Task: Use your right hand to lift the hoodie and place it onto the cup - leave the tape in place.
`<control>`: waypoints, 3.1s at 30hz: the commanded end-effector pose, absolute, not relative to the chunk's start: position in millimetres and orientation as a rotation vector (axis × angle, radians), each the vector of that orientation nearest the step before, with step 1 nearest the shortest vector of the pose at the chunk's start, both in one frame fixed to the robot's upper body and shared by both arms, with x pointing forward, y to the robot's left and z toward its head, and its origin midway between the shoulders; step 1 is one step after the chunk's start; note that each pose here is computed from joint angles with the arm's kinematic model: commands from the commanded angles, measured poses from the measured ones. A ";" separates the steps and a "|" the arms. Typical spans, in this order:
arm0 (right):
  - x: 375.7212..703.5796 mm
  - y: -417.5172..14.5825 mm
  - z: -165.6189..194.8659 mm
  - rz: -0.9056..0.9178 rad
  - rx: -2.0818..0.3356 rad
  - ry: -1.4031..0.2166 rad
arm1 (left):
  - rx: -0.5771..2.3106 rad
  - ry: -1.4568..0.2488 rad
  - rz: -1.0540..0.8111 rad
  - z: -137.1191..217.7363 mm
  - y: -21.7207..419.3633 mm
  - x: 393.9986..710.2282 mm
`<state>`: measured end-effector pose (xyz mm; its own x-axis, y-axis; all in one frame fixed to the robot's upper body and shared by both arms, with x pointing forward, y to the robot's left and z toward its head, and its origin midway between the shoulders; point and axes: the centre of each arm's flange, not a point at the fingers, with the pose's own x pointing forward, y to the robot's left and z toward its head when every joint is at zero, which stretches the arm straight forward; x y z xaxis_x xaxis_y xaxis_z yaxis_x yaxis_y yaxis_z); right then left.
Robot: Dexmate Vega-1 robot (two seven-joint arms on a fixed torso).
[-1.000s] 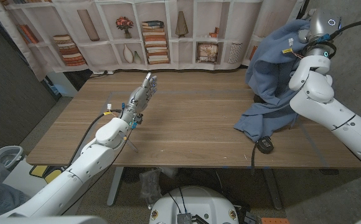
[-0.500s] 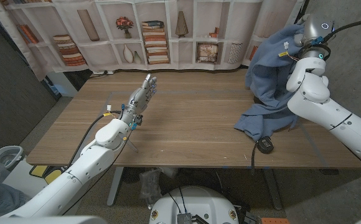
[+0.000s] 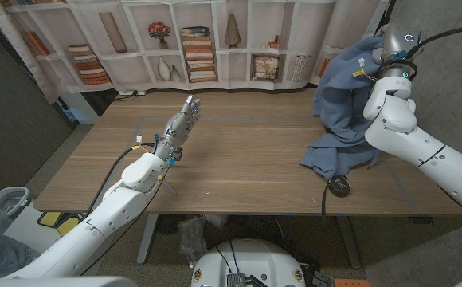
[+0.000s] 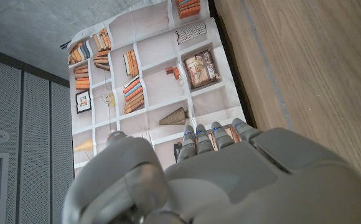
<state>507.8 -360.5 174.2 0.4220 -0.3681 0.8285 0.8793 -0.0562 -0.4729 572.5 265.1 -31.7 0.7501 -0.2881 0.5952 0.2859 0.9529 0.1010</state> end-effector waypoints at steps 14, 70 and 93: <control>533.5 -361.7 156.4 -1.064 -1.256 -0.475 | 0.009 -0.648 -0.315 -30.8 262.7 569.3; 606.5 -349.7 110.0 -0.958 -1.266 -0.419 | 0.029 -0.618 -0.313 -26.9 261.9 570.7; 626.4 -356.4 89.7 -0.935 -1.240 -0.380 | 0.050 -0.594 -0.295 -25.4 266.1 552.1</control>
<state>618.5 -352.0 101.7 0.5777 -0.3807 0.7220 0.7843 0.0140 -0.6202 560.5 265.3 -23.9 0.7803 -0.2934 0.5523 0.2672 0.9549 0.1297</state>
